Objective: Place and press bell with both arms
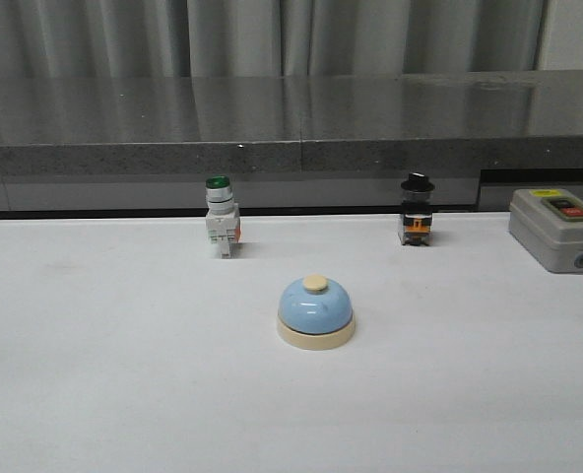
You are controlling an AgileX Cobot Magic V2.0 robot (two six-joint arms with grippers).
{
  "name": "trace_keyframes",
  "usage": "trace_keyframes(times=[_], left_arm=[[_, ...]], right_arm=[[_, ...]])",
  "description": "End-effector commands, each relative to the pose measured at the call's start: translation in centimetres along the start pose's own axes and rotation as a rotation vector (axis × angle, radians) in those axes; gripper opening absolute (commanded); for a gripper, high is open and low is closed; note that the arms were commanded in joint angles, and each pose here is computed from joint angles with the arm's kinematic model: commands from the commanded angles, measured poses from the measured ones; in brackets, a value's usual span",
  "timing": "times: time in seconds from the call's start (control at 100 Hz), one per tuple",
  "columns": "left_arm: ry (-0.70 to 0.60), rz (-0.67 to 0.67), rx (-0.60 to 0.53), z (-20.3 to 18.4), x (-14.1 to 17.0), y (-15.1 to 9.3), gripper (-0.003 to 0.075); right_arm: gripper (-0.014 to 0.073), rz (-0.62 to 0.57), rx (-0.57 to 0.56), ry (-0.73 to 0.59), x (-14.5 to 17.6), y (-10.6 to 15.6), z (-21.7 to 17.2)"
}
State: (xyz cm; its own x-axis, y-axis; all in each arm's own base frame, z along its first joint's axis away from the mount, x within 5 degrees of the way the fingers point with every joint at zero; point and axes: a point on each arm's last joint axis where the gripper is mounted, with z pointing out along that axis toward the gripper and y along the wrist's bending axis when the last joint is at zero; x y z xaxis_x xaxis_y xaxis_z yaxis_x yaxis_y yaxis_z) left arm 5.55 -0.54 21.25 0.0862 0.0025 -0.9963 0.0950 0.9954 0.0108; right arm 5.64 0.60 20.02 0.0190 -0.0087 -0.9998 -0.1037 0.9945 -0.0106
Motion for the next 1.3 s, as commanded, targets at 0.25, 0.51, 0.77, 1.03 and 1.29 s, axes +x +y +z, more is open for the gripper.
trace_keyframes(times=[0.25,0.51,0.77,1.03,1.29], left_arm=[[-0.059,-0.01,-0.005,-0.2,0.6,0.0,-0.002],[-0.059,-0.01,-0.005,-0.2,0.6,0.0,-0.002],[-0.059,-0.01,-0.005,-0.2,0.6,0.0,-0.002],[-0.059,-0.01,-0.005,-0.2,0.6,0.0,-0.002],[-0.059,-0.01,-0.005,-0.2,0.6,0.0,-0.002]], right_arm=[[-0.006,-0.007,0.012,-0.102,-1.2,-0.1,-0.2],[-0.006,0.001,0.018,-0.192,-2.0,-0.1,-0.4],[-0.006,0.069,0.013,-0.227,-4.1,-0.2,-0.7],[-0.006,0.077,-0.028,0.01,-9.2,0.2,-0.1],[-0.006,0.068,-0.07,0.347,-14.0,0.5,2.4]])
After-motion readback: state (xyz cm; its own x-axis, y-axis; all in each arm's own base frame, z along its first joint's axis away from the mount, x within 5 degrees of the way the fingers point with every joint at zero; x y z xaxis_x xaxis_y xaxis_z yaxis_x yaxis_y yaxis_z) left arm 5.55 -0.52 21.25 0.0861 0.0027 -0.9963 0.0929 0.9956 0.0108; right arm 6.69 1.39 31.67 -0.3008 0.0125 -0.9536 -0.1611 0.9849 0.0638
